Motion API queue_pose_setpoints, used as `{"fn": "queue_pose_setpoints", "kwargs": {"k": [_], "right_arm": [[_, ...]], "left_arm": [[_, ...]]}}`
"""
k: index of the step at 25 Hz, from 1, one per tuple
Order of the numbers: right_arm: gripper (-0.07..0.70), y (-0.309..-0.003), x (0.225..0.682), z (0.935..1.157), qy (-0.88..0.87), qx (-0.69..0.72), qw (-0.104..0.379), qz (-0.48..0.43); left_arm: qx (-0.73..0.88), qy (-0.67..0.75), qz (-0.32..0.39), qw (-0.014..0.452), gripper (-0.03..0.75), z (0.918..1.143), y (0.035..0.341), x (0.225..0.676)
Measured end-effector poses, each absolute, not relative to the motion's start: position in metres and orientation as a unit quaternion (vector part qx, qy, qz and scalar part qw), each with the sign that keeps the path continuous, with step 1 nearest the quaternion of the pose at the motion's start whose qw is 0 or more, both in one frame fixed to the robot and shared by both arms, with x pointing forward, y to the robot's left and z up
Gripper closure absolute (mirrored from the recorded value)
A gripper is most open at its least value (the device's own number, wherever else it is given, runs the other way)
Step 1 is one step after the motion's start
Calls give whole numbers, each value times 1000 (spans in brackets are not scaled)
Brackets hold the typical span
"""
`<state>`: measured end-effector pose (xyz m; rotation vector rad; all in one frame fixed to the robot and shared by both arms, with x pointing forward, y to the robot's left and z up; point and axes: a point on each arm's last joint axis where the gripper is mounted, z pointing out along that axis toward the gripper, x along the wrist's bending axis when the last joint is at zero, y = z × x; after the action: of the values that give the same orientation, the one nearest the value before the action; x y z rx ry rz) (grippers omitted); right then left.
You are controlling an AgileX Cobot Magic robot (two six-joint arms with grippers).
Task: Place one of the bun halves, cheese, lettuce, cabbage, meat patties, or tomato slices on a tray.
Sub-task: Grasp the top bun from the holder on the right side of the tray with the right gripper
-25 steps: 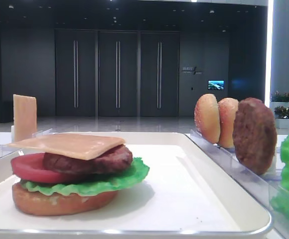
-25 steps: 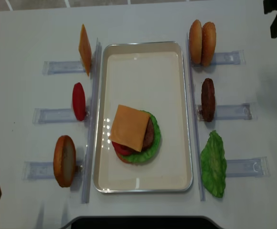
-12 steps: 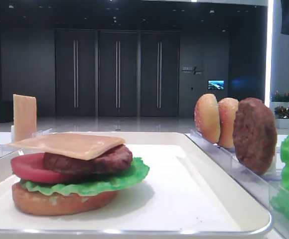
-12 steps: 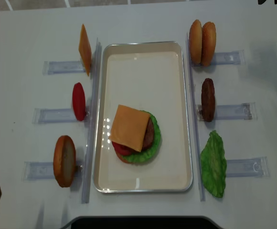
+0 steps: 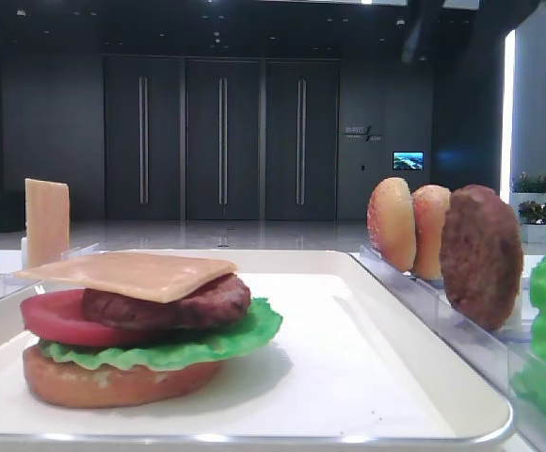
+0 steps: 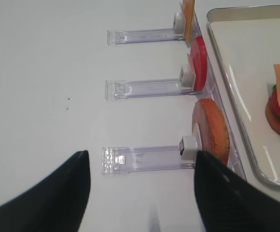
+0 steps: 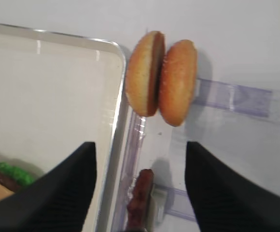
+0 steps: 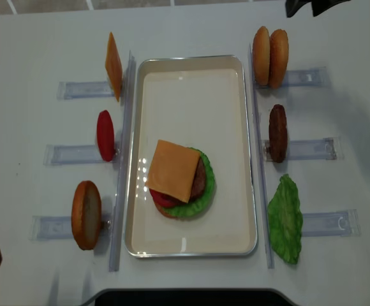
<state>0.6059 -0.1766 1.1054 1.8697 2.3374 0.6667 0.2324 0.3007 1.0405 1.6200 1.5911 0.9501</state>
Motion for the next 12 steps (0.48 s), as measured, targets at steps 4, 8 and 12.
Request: {"fn": "queue_pose_setpoints", "kwargs": {"k": [4, 8, 12], "right_arm": [[155, -159, 612, 1089, 762, 610, 21, 217], [134, -151, 619, 1075, 755, 617, 2, 220], [131, -149, 625, 1069, 749, 622, 7, 229]], "left_arm": [[620, 609, 364, 334, 199, 1040, 301, 232], [620, 609, 364, 334, 199, 1040, 301, 232], [620, 609, 364, 334, 199, 1040, 301, 232]]}}
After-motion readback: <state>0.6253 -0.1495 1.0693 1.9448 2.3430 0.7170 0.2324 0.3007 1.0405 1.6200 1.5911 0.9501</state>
